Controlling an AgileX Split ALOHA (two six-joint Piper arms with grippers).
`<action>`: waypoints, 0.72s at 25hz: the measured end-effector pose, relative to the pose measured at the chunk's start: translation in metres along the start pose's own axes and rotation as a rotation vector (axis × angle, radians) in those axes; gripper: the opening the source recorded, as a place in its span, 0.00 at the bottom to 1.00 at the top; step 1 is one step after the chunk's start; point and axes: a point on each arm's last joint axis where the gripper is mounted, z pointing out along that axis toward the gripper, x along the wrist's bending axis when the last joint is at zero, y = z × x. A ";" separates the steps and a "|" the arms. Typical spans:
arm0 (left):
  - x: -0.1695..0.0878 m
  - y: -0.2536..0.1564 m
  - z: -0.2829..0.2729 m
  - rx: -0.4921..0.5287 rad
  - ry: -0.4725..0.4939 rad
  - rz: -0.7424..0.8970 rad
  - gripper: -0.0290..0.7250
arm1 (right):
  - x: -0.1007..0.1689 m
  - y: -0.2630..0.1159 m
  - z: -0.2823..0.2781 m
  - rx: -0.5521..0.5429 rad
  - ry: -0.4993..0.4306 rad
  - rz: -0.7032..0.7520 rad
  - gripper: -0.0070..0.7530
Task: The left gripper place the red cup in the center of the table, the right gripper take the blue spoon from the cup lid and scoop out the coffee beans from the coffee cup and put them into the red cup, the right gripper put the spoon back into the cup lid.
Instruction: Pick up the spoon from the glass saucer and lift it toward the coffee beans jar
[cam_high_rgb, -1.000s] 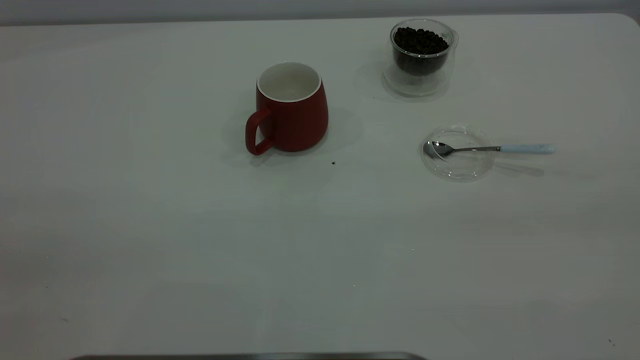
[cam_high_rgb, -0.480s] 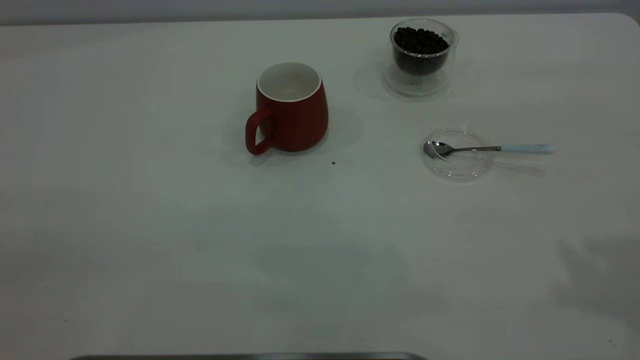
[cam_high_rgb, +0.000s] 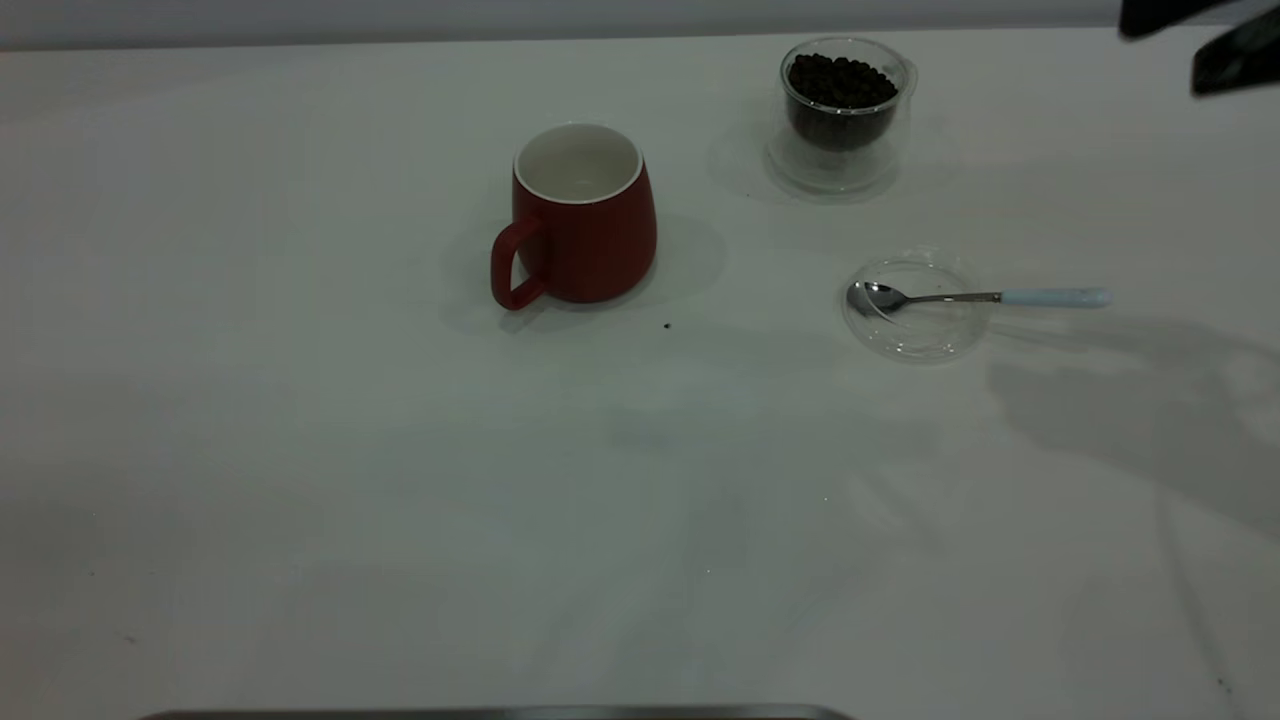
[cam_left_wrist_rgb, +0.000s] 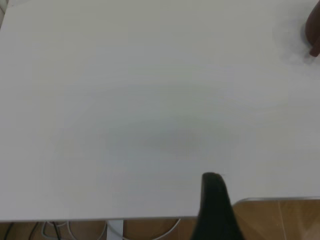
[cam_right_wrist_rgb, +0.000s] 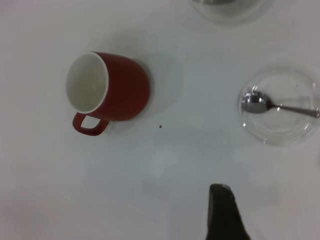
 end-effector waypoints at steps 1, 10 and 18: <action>0.000 0.000 0.000 0.000 0.000 0.000 0.82 | -0.004 0.000 0.004 0.014 0.002 0.023 0.66; 0.000 0.000 0.000 0.000 0.000 0.000 0.82 | -0.058 -0.011 0.039 0.173 0.022 0.187 0.66; 0.000 0.000 0.000 -0.001 0.000 0.000 0.82 | -0.090 -0.022 0.074 0.186 0.081 0.280 0.66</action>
